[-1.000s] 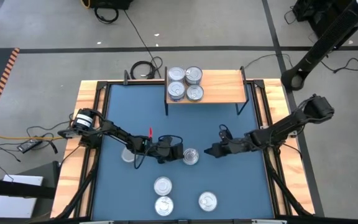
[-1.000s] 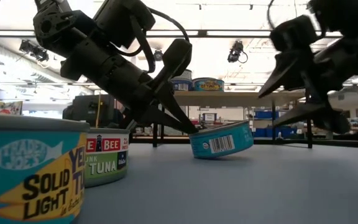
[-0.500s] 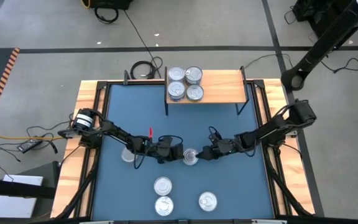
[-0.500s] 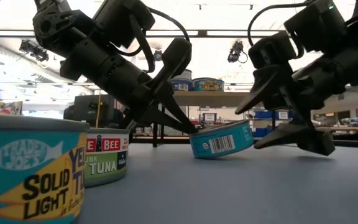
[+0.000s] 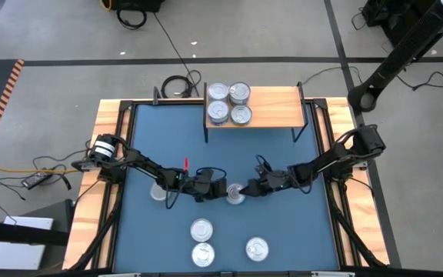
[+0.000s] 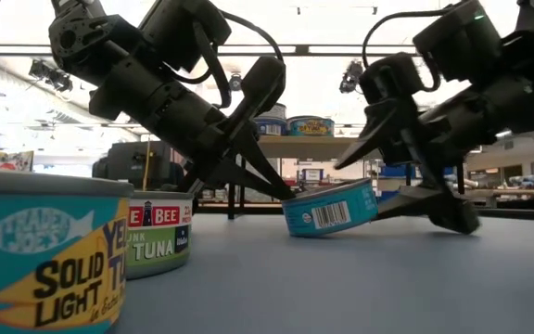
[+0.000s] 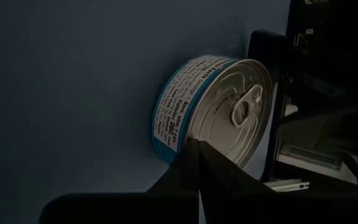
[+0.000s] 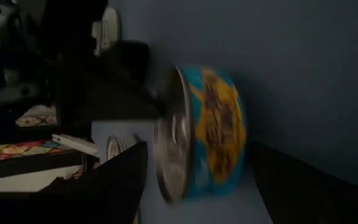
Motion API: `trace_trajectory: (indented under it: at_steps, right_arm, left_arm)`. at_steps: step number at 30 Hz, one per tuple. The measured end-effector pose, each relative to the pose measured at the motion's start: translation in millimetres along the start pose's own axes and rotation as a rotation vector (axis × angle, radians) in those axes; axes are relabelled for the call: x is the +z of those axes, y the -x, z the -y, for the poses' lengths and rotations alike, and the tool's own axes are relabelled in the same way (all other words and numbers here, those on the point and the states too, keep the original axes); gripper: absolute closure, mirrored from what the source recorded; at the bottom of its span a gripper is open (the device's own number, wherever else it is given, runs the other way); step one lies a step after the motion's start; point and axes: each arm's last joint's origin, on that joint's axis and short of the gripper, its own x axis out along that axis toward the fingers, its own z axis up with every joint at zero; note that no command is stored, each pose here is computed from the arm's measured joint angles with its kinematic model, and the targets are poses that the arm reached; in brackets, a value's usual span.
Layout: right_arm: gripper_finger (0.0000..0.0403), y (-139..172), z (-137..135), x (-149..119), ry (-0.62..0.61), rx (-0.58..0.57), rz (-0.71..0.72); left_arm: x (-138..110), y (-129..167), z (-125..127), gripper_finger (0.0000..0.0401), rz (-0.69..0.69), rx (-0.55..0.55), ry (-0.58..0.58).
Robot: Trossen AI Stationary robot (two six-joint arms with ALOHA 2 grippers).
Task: Stack canned seafood by type on shelf
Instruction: Stack the yellow blue tuna can on top of the yellow blue tuna can on the shelf
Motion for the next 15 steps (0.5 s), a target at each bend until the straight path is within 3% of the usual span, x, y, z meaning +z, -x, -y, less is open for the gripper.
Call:
trace_trajectory:
  at_steps: [8, 15]
  right_arm:
    - [0.0159, -7.5, -8.2, 7.3, 0.062, -0.042, -0.005]
    - [0.0264, -6.9, -6.0, 5.8, 0.063, -0.07, -0.043]
  left_arm:
    - [0.2, -0.1, 0.2, 0.0401, 0.0, -0.002, -0.012]
    - [0.5, -0.1, 0.3, 0.0401, 0.011, -0.005, -0.019]
